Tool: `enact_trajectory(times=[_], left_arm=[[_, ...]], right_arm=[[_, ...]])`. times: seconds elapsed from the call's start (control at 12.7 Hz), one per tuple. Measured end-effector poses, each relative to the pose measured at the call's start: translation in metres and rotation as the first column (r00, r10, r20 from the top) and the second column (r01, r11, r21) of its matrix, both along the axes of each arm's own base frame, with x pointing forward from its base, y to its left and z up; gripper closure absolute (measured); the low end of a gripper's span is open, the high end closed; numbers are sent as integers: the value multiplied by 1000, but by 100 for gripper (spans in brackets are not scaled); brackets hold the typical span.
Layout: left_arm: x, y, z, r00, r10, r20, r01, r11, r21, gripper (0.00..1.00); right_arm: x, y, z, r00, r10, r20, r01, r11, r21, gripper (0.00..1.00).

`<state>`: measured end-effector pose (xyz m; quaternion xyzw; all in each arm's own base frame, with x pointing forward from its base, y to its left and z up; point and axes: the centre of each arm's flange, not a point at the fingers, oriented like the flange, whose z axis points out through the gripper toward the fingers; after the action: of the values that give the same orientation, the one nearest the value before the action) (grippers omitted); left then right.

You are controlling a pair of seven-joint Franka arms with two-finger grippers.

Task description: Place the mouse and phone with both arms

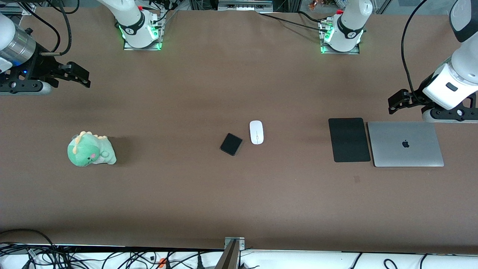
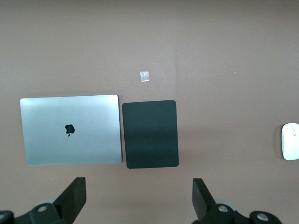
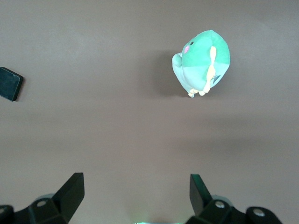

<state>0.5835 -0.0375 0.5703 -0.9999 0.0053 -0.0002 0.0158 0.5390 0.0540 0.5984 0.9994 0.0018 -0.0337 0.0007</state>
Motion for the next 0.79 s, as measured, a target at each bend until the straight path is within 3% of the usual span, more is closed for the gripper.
enact_trajectory(times=[0.47, 0.79], left_arm=[[-3, -3, -4, 1000, -5, -30, 5, 1000, 2, 0], [-2, -43, -46, 984, -71, -164, 72, 997, 1, 0]], right_arm=[[-1, 2, 1, 1000, 4, 1, -4, 1000, 0, 0], [-6, 2, 11, 1000, 7, 13, -7, 1000, 4, 0]])
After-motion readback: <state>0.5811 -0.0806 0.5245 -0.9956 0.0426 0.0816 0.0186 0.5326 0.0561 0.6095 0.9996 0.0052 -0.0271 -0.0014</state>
